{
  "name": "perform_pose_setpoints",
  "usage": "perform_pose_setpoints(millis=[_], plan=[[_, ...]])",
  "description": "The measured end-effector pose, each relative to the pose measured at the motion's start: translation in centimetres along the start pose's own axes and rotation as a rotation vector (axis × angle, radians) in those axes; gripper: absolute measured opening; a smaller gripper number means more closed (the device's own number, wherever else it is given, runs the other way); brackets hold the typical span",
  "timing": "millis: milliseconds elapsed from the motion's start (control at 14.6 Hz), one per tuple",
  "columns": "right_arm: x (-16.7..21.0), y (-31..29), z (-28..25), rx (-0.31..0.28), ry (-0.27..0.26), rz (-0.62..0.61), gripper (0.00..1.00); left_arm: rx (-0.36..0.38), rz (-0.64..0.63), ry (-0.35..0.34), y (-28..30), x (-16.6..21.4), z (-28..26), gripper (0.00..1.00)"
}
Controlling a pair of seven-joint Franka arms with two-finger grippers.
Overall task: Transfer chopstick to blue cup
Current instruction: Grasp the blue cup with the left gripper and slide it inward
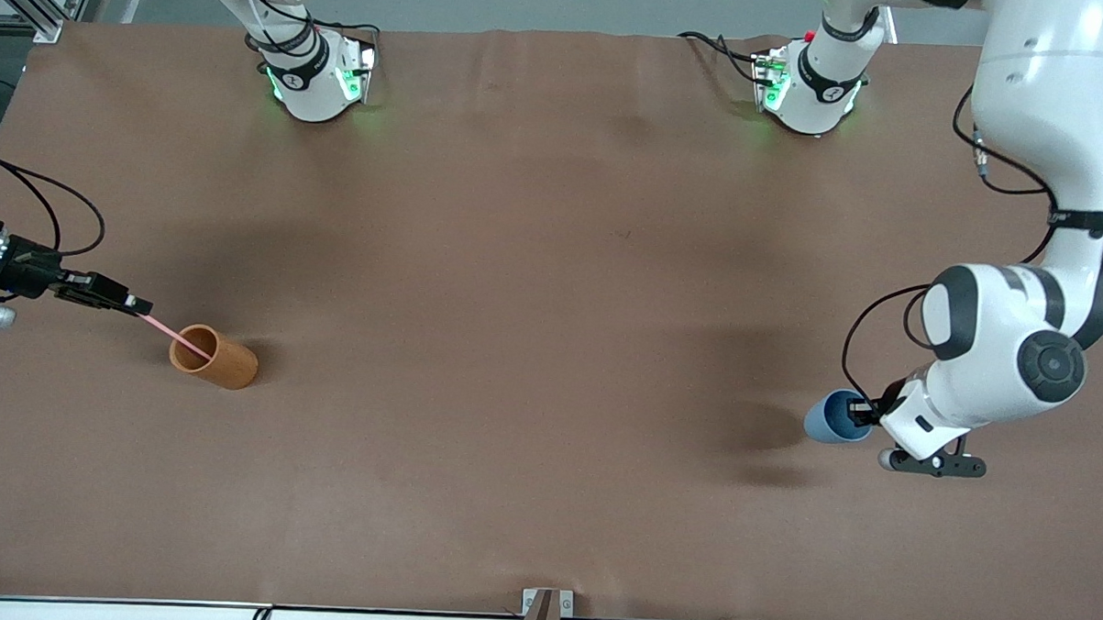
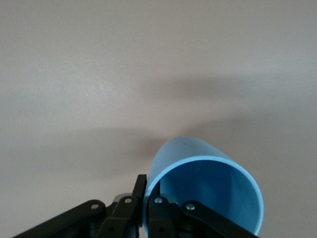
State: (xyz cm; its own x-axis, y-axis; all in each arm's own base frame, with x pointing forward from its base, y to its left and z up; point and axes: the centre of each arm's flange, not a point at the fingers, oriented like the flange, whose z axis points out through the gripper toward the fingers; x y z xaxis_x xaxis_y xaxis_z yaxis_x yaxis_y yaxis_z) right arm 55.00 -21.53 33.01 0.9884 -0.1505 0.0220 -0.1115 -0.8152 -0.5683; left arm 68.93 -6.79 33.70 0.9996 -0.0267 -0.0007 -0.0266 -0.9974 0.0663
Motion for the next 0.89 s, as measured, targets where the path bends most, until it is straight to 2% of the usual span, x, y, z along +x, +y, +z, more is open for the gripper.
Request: perform_pose_setpoints(millis=[205, 342, 547, 615, 683, 820, 888], plan=[[0.1, 0.1, 0.0, -0.004, 0.007, -0.004, 0.33, -0.052, -0.11, -0.027, 8.9, -2.3, -4.2, 0.05], [0.1, 0.3, 0.0, -0.005, 0.009, -0.01, 0.3, -0.053, -0.175, -0.041, 16.9, -4.4, -4.1, 0.05], [0.0, 0.7, 0.0, -0.005, 0.009, -0.012, 0.26, -0.01, -0.234, -0.081, 26.9, -8.5, -0.4, 0.05], [0.0, 0.7, 0.0, -0.005, 0.009, -0.013, 0.2, -0.009, -0.245, -0.088, 29.4, -9.6, 1.0, 0.05], [0.0, 0.7, 0.0, -0.005, 0.009, -0.014, 0.19, -0.009, -0.256, -0.088, 31.2, -10.3, 2.3, 0.05], [0.1, 0.7, 0.0, -0.005, 0.01, -0.015, 0.1, -0.011, -0.272, -0.087, 33.2, -11.2, 4.4, 0.05], [0.1, 0.6, -0.1, -0.005, 0.011, -0.016, 0.1, -0.018, -0.279, -0.083, 34.1, -11.5, 5.4, 0.05]])
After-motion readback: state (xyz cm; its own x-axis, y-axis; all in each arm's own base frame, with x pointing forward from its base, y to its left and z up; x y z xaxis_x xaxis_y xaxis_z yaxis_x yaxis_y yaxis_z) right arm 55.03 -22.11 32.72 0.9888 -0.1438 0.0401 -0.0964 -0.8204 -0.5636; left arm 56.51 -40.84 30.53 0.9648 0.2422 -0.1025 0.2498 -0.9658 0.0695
